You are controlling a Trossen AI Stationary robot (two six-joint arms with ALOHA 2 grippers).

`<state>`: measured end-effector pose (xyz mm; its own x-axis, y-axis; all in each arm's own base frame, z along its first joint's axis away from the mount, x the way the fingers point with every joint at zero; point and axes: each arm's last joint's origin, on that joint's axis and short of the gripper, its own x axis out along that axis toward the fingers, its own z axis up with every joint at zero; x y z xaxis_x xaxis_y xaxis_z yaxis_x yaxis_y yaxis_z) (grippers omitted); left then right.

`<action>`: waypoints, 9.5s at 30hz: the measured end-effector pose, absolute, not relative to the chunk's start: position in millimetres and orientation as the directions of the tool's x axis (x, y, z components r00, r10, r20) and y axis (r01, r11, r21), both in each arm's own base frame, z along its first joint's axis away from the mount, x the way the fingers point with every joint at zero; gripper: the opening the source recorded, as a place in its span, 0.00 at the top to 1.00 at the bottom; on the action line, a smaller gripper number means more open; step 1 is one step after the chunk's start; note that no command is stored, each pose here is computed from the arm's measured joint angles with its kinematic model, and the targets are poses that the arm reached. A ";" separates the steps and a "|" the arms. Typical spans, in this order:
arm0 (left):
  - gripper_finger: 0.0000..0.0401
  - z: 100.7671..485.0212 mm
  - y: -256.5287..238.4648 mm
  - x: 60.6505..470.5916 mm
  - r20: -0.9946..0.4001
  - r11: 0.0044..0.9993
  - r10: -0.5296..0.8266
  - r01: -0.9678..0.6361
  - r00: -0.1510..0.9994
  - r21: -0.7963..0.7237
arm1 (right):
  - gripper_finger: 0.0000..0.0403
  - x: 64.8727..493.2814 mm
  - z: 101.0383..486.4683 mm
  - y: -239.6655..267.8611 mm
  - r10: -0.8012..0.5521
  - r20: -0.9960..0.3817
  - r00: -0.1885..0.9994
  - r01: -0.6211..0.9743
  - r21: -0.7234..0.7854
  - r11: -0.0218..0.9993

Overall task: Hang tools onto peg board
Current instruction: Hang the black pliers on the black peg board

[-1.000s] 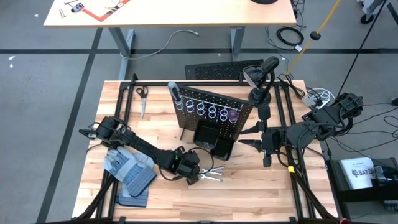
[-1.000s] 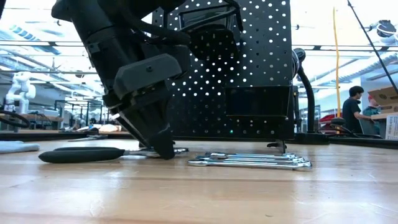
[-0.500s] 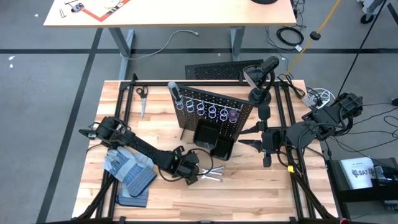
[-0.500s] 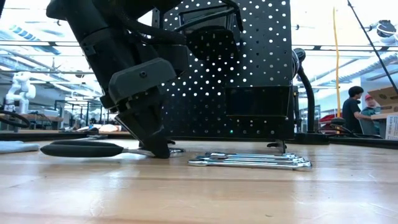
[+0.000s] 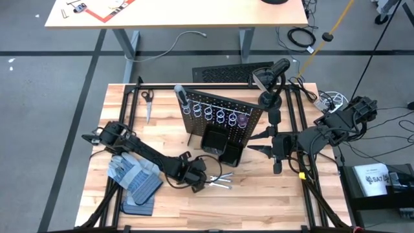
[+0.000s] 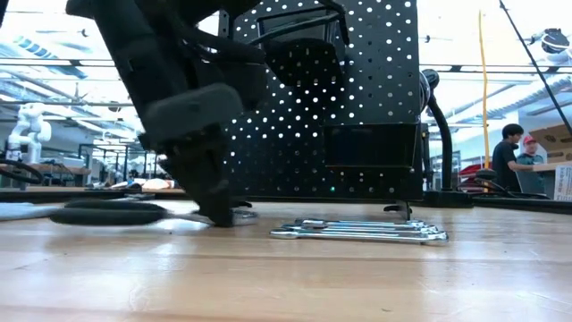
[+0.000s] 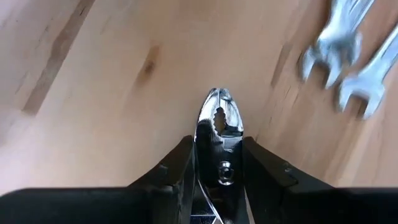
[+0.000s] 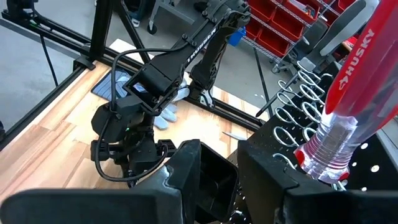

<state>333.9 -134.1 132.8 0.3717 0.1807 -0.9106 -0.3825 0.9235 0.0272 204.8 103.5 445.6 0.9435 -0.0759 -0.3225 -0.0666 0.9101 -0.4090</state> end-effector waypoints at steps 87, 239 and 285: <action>0.72 122.5 -115.2 327.5 -0.994 0.993 0.005 0.117 0.109 0.018 | 0.75 207.3 452.0 104.9 -0.064 -0.264 0.963 -0.036 -0.359 0.932; 1.00 484.6 8.9 267.9 0.138 0.926 -0.137 0.077 0.981 0.370 | 0.75 208.3 454.9 105.4 -0.060 -0.236 0.970 -0.024 -0.338 0.941; 0.84 483.7 13.8 269.4 0.142 0.947 0.007 -0.052 0.990 0.316 | 0.75 208.4 455.5 105.6 -0.059 -0.230 0.971 -0.022 -0.334 0.942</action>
<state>269.4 13.8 483.7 0.9898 0.0065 0.1422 -0.0517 0.9472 0.3165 208.4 105.6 455.5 0.9713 -0.0593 -0.2305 -0.0217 0.9423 -0.3340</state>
